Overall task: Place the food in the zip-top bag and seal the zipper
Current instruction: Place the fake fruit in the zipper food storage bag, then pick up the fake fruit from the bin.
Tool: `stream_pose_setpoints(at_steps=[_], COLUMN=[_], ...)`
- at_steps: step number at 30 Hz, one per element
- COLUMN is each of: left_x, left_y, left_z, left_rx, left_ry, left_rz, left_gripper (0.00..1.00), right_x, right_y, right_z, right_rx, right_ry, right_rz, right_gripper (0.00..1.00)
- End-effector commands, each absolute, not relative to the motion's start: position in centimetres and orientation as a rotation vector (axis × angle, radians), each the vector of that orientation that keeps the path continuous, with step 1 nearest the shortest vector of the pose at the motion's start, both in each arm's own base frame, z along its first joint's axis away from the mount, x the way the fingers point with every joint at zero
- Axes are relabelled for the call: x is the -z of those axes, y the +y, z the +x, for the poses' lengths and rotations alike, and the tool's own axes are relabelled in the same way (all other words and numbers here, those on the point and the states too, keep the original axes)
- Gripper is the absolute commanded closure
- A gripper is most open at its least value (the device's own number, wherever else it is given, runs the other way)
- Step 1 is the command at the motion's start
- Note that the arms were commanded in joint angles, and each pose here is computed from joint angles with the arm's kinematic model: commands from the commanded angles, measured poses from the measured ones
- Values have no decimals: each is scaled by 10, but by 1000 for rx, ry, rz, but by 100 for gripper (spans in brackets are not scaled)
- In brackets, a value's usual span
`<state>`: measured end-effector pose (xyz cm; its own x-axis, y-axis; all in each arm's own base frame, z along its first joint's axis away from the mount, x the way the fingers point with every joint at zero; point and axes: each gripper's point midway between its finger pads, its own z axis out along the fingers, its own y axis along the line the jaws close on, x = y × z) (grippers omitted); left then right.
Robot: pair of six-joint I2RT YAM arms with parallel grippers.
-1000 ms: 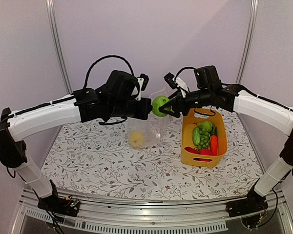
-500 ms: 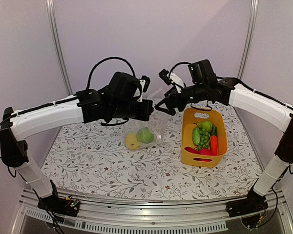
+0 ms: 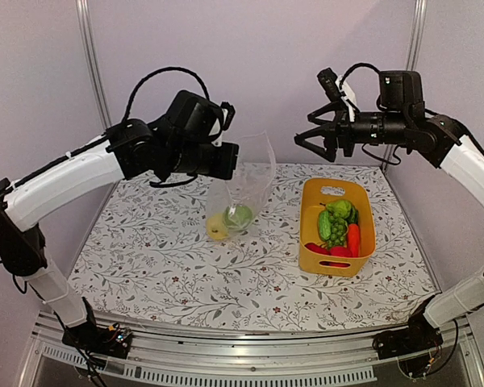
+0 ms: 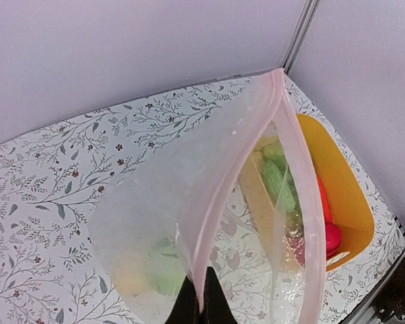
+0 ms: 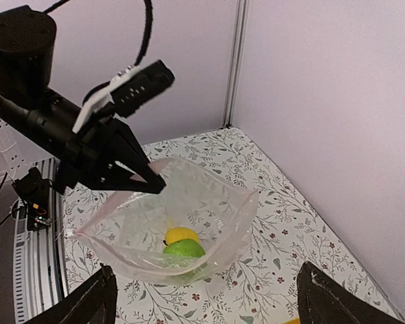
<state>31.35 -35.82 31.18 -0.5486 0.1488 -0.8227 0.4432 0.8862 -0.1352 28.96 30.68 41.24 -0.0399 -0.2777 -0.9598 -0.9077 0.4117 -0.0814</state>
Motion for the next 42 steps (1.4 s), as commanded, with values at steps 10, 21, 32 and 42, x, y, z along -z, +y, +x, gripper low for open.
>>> stream_pose_setpoints(at_steps=[10, 21, 32, 42], left_x=[-275, -354, -288, -292], left_y=[-323, -314, -293, -289], left_z=[335, 323, 334, 334], left_rx=[378, 553, 343, 328], left_ry=[2332, 2143, 2291, 2265], left_rz=[437, 347, 407, 423], left_gripper=[100, 100, 100, 100], right_x=[-389, -367, -300, -226], right_y=[259, 235, 213, 196], right_z=[322, 340, 361, 377], right_rx=[-651, -540, -401, -331], right_ry=[1708, 1781, 1937, 2129], right_rz=[-947, -885, -884, -903], right_gripper=[10, 11, 14, 20])
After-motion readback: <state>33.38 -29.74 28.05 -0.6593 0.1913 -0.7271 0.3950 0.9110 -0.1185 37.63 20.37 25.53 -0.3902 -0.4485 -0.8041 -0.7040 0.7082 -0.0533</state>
